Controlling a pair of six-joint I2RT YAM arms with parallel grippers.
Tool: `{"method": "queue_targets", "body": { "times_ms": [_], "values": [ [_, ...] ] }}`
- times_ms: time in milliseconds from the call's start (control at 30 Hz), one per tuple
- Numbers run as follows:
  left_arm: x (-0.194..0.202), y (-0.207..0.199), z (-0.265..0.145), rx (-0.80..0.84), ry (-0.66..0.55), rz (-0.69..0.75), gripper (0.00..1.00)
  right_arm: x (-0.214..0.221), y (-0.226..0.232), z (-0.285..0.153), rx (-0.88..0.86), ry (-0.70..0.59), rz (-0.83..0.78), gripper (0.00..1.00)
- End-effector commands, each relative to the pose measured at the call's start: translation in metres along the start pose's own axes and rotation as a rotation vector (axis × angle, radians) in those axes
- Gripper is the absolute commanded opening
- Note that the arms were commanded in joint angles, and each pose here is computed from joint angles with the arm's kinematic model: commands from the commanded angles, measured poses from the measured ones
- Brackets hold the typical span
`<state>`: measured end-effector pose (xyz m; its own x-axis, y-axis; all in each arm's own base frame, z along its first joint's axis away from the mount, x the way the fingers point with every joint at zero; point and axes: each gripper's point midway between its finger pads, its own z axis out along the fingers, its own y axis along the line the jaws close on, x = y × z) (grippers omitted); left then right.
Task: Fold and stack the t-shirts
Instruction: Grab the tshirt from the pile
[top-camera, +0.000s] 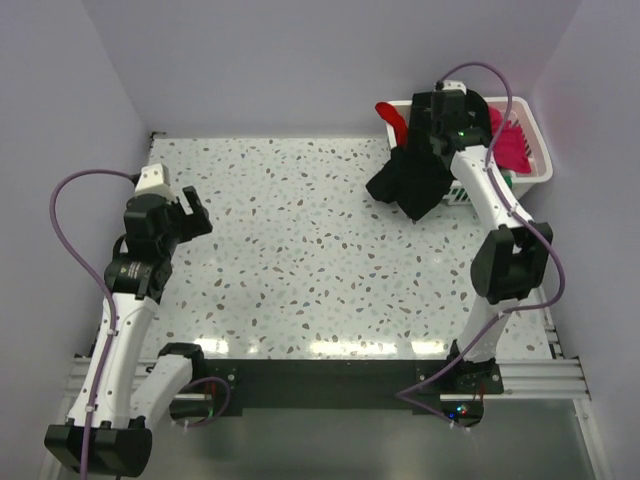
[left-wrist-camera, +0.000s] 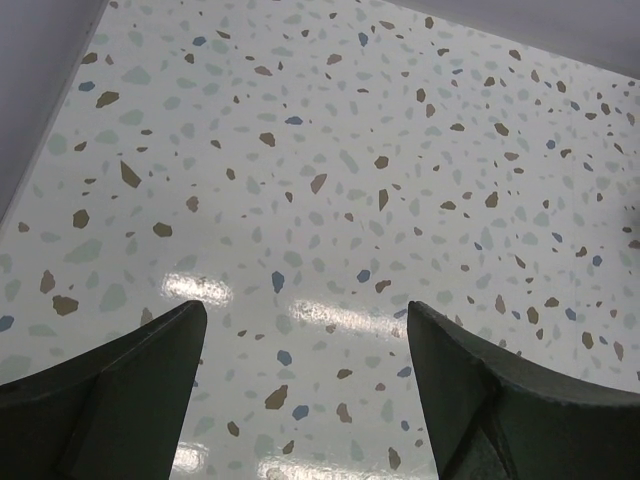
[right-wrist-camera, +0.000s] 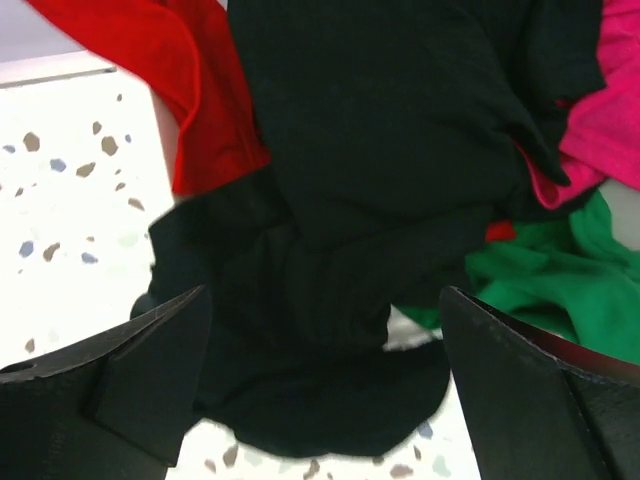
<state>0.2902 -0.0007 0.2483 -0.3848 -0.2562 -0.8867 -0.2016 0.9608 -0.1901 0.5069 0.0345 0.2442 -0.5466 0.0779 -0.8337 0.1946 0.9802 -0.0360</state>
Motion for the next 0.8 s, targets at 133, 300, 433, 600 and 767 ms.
{"method": "queue_targets", "body": {
  "times_ms": [133, 300, 433, 600, 767],
  "values": [
    [-0.015, -0.015, -0.014, 0.076, -0.029, -0.022, 0.88, -0.021, 0.003, 0.054, 0.053, -0.023, -0.007, 0.99],
    [-0.016, -0.017, -0.014, 0.081, -0.023, -0.035, 0.88, -0.007, -0.010, 0.091, 0.169, 0.015, -0.025, 0.98],
    [-0.017, -0.016, -0.016, 0.072, -0.023, -0.041, 0.88, -0.004, -0.022, 0.100, 0.217, 0.022, 0.002, 0.90],
    [-0.019, -0.014, -0.017, 0.058, -0.025, -0.046, 0.88, -0.008, -0.035, 0.107, 0.222, 0.040, -0.005, 0.37],
    [-0.017, -0.012, -0.015, 0.049, -0.025, -0.059, 0.88, -0.058, -0.034, 0.067, 0.142, -0.071, 0.034, 0.03]
  ]
}}
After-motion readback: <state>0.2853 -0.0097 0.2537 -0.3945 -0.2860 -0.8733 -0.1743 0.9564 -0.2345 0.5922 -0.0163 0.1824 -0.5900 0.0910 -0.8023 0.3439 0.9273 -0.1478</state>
